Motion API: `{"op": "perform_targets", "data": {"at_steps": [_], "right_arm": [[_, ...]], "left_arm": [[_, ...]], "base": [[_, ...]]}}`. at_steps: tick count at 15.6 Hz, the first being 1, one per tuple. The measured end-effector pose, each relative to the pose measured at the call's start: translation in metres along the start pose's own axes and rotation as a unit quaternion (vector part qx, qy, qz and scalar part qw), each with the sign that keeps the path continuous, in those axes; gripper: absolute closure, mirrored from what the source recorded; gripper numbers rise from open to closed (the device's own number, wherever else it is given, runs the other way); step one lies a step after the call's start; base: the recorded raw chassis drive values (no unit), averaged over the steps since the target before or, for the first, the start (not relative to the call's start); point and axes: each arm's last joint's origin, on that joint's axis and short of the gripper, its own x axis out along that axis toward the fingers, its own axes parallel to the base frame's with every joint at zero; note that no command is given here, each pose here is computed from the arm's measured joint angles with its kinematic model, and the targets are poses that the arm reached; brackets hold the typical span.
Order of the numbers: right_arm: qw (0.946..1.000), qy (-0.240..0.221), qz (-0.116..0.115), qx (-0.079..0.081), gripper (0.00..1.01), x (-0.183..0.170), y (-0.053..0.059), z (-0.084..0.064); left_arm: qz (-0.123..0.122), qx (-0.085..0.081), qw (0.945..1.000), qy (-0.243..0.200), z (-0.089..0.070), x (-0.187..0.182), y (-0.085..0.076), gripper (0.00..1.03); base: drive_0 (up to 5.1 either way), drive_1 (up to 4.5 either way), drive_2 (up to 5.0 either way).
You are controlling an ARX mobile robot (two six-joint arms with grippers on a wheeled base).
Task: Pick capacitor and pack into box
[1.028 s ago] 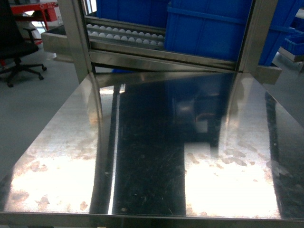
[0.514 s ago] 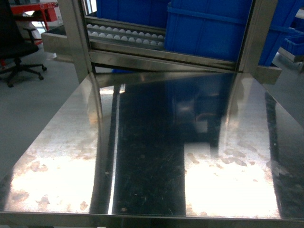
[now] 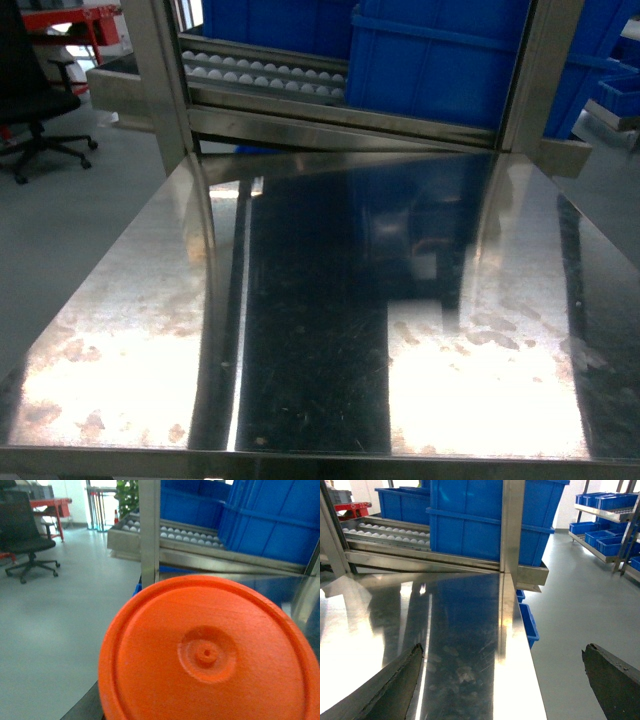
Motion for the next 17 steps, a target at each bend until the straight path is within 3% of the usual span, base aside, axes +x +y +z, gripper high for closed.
{"op": "perform_targets", "data": {"at_steps": [17], "right_arm": [[1.0,0.0,0.0,0.0,0.03,0.0,0.0,0.0]], "left_arm": [[0.0,0.0,1.0,0.0,0.0003,0.0,0.0,0.59]], "base": [[0.0,0.0,0.0]]}}
